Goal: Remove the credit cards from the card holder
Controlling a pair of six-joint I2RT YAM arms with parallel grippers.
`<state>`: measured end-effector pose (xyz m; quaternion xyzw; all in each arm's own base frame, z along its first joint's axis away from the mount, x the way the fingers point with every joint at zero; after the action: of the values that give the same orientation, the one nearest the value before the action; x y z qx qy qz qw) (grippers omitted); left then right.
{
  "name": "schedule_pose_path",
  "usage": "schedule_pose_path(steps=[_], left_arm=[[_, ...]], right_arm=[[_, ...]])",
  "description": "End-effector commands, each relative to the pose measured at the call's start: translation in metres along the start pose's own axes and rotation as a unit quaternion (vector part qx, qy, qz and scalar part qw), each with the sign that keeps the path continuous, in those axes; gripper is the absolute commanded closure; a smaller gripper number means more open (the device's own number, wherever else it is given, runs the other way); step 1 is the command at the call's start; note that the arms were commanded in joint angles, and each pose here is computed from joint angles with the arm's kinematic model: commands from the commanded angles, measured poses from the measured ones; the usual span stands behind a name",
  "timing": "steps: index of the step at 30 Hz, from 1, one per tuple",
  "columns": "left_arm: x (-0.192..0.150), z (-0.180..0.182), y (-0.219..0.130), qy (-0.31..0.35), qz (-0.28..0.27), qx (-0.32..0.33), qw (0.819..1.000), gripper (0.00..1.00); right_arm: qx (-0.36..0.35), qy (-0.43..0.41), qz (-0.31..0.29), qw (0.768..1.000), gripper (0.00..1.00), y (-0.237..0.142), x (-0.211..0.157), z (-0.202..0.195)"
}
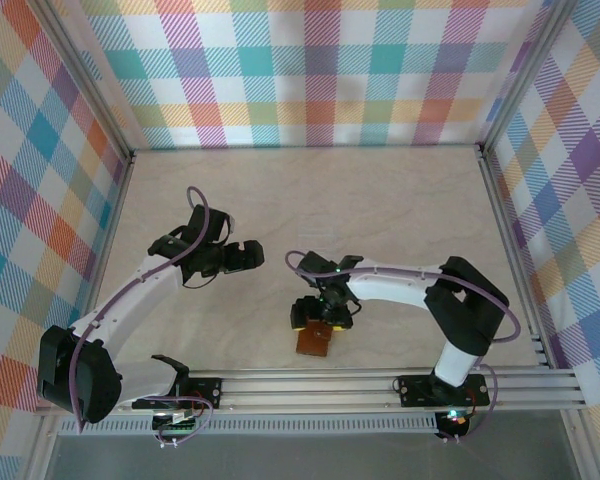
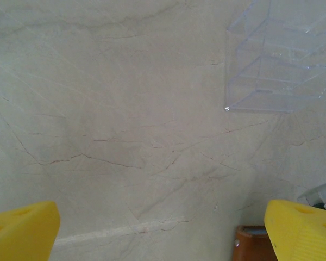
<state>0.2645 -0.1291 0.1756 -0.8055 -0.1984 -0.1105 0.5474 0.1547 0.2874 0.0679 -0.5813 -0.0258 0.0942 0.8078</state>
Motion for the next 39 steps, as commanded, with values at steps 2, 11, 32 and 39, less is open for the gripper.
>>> schedule_pose_path(steps=[2, 11, 32, 39], left_arm=[[-0.007, 0.005, 0.002, 0.001, 0.005, 0.012, 1.0, 0.03], [-0.007, 0.008, 0.005, 0.012, 0.005, 0.025, 1.0, 0.02], [-0.02, 0.032, 0.009, -0.031, -0.018, 0.066, 0.997, 0.03], [-0.032, 0.038, 0.008, -0.05, -0.016, 0.062, 0.997, 0.04]], right_arm=[[-0.041, 0.014, -0.019, 0.999, 0.08, -0.003, 0.008, -0.002], [-0.107, 0.023, -0.024, 0.994, 0.07, 0.007, 0.003, -0.002], [-0.081, 0.007, -0.097, 0.992, 0.32, -0.002, 0.077, 0.04], [-0.08, -0.003, -0.1, 0.992, 0.29, 0.01, 0.106, 0.048]])
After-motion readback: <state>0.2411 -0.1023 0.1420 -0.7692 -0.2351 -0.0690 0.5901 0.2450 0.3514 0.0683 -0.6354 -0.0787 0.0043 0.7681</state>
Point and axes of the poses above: each hand's point on the last joint's axis, 136 mm out from that joint toward the fingers, its own y axis out along the fingers, its own z axis along the line the jaws close on, x = y × z, the point moved 4 cm from there along -y, back along the fingers, and after that the axes turned 2 degrees about -y, right-handed, at the moved point
